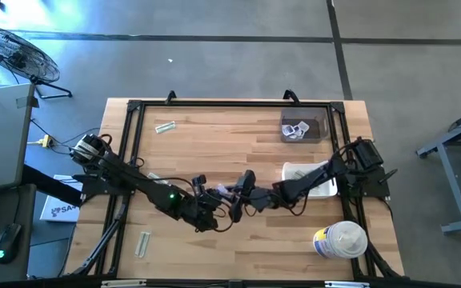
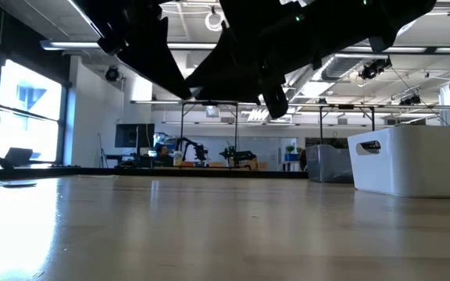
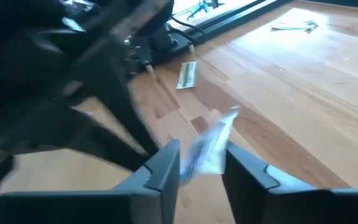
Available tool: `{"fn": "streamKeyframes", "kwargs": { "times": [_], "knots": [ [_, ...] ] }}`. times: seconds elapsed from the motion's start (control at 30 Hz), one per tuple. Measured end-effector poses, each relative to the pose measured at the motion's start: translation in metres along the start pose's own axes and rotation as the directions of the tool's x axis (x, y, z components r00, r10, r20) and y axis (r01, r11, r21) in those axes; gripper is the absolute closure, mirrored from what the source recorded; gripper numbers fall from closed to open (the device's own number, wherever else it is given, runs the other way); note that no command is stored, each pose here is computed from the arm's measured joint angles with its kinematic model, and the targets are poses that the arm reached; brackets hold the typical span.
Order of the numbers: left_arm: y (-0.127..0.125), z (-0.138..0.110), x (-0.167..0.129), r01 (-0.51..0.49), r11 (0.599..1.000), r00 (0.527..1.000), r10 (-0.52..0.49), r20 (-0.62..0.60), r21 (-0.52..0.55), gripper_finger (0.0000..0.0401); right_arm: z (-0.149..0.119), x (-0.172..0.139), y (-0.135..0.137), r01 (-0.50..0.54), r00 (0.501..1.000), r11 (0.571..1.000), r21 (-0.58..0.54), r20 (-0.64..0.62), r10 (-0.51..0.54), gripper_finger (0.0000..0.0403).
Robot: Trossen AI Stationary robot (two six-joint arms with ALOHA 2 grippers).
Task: Pick & Place First Aid Supplies
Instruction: Put the alcohol pad into the black bin
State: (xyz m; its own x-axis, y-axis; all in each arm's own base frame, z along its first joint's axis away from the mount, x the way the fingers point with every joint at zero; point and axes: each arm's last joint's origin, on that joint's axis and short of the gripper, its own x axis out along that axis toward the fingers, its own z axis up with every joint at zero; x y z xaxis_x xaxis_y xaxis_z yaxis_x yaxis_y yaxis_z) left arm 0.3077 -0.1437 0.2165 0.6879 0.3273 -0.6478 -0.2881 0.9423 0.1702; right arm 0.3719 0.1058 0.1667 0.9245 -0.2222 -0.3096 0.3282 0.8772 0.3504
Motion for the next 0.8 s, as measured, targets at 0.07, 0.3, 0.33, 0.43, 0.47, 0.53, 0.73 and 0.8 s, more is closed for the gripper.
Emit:
{"fn": "streamKeyframes", "kwargs": {
  "times": [0.07, 0.3, 0.33, 0.43, 0.47, 0.53, 0.73, 0.8],
  "knots": [
    [0.000, 0.000, 0.000, 0.005, 1.000, 1.000, -0.005, 0.002, -0.002, 0.0397, 0.000, 0.001, -0.002, 0.006, 1.000, 1.000, -0.002, -0.004, -0.006, 0.0314],
    [0.000, 0.000, 0.000, -0.008, 1.000, 1.000, 0.008, 0.006, -0.004, 0.0397, 0.001, 0.001, -0.001, -0.025, 1.000, 0.999, -0.028, -0.015, 0.025, 0.0397],
    [0.000, 0.000, 0.000, -0.009, 1.000, 1.000, 0.009, 0.006, -0.004, 0.0397, 0.001, 0.001, -0.001, -0.036, 0.999, 0.999, -0.026, -0.021, 0.035, 0.0397],
    [0.000, 0.000, 0.000, -0.012, 1.000, 1.000, 0.012, 0.005, -0.003, 0.0397, 0.001, 0.001, 0.000, -0.051, 0.998, 0.999, -0.019, -0.029, 0.050, 0.0395],
    [0.000, 0.000, 0.000, -0.013, 1.000, 1.000, 0.013, 0.005, -0.003, 0.0397, 0.001, 0.001, 0.000, -0.051, 0.998, 0.998, -0.022, -0.028, 0.050, 0.0399],
    [0.000, 0.000, 0.000, -0.013, 1.000, 1.000, 0.013, 0.003, -0.004, 0.0396, 0.001, 0.001, 0.000, -0.051, 0.998, 0.998, -0.027, -0.028, 0.050, 0.0400],
    [0.005, -0.002, -0.006, -0.029, 0.999, 0.998, 0.031, -0.055, 0.034, 0.0370, 0.004, -0.002, -0.002, -0.017, 0.999, 0.998, -0.059, -0.045, 0.014, 0.0400],
    [0.006, 0.003, -0.011, -0.014, 1.000, 0.995, 0.016, -0.101, 0.023, 0.0354, 0.013, -0.011, -0.004, 0.035, 0.998, 0.996, -0.085, -0.058, -0.040, 0.0400]
  ]
}}
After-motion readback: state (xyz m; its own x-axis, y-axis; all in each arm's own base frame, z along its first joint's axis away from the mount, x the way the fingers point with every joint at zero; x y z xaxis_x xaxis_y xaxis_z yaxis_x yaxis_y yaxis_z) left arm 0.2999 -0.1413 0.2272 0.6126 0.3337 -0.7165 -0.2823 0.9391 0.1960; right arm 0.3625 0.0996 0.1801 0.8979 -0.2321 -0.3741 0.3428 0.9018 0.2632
